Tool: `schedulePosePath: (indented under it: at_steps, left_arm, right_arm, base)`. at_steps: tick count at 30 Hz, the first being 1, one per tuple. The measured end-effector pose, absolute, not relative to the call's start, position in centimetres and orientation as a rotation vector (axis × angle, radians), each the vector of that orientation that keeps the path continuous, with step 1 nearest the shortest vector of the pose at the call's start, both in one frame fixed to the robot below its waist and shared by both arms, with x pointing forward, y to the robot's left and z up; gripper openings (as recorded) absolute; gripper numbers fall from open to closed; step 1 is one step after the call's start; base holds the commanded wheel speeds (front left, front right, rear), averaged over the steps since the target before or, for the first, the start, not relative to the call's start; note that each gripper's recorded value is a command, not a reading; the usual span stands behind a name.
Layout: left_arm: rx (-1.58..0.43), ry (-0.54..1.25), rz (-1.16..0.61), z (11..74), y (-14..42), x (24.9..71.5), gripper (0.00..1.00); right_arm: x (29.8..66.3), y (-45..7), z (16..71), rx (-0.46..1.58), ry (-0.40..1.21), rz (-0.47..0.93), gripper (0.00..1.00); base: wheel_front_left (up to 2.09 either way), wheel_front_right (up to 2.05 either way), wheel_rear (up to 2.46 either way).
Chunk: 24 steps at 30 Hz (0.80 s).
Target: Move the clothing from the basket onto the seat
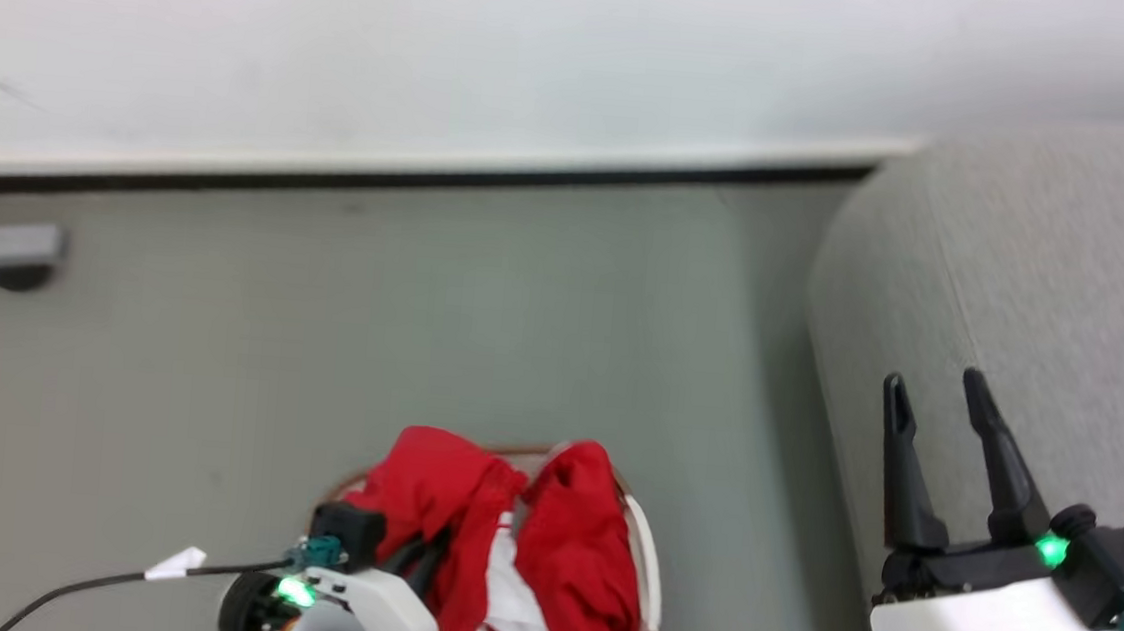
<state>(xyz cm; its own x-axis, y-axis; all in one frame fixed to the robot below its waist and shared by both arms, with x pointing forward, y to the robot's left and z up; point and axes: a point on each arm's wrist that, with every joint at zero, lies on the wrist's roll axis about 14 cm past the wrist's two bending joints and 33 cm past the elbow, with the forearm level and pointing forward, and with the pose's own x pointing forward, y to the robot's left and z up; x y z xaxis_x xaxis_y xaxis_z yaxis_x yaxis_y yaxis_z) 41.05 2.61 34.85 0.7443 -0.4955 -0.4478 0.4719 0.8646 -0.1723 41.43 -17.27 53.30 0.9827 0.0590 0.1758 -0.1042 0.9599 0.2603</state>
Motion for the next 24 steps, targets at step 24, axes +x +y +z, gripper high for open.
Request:
schedulePosePath:
  at_steps: [24]
  left_arm:
    - [-0.119, -0.158, -0.534, 56.8, 3.2, 43.1, 0.0]
  right_arm:
    - [38.6, -10.7, 56.3, 0.29, -0.224, 0.278, 1.0]
  base:
    - [0.0, 0.0, 0.0]
